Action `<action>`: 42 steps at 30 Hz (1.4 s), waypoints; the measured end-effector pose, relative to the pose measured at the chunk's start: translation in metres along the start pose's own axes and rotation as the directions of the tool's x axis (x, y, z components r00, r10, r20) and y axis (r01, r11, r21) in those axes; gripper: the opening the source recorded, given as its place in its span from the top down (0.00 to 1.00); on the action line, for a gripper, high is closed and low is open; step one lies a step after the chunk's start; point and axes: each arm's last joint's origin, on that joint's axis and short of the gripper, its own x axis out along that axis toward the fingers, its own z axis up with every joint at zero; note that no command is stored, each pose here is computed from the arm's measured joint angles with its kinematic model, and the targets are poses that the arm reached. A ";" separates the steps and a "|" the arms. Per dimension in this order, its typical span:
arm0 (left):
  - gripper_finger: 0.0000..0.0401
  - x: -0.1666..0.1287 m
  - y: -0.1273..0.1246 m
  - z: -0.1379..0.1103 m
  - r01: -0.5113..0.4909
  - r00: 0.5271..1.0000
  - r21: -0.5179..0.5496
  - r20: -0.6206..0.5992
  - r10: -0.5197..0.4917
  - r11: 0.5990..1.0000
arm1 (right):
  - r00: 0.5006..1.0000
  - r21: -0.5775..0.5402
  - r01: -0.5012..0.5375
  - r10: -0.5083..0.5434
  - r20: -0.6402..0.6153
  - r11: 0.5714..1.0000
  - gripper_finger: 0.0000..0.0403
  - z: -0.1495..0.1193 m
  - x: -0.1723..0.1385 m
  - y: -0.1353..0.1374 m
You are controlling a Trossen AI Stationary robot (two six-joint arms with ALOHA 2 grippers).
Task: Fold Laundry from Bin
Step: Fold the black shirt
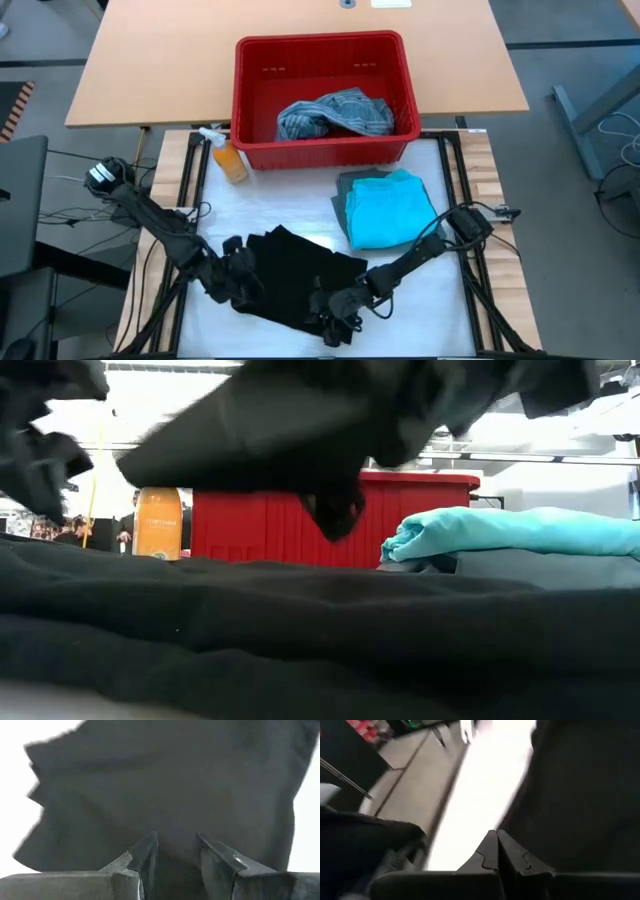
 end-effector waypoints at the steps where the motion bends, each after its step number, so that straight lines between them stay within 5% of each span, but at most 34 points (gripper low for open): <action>1: 0.70 0.003 -0.002 -0.005 0.031 0.999 -0.003 -0.029 -0.031 1.000 | 1.000 0.009 0.006 -0.006 -0.012 1.000 0.95 -0.003 0.002 -0.001; 5: 0.70 0.008 -0.007 -0.019 0.098 0.988 -0.017 -0.116 -0.099 0.995 | 0.996 0.019 0.058 -0.057 -0.066 0.998 0.95 -0.015 0.005 -0.007; 20: 0.70 -0.016 -0.030 -0.057 0.158 0.975 -0.101 -0.139 -0.171 0.982 | 0.978 0.014 0.146 -0.142 -0.153 0.989 0.95 -0.023 0.004 -0.015; 27: 0.70 -0.016 -0.033 -0.079 0.080 0.986 -0.151 -0.131 -0.100 0.985 | 0.970 0.034 0.051 -0.042 -0.240 0.998 0.95 -0.025 0.002 -0.013; 35: 0.70 0.017 -0.043 -0.103 -0.015 0.991 -0.135 -0.136 -0.003 0.991 | 0.953 0.052 -0.048 0.061 -0.295 0.997 0.95 -0.028 0.000 -0.004; 42: 0.70 -0.010 -0.045 -0.083 -0.129 0.984 -0.066 -0.131 0.119 0.989 | 0.957 0.018 -0.046 0.049 -0.286 0.999 0.95 -0.001 -0.022 0.000</action>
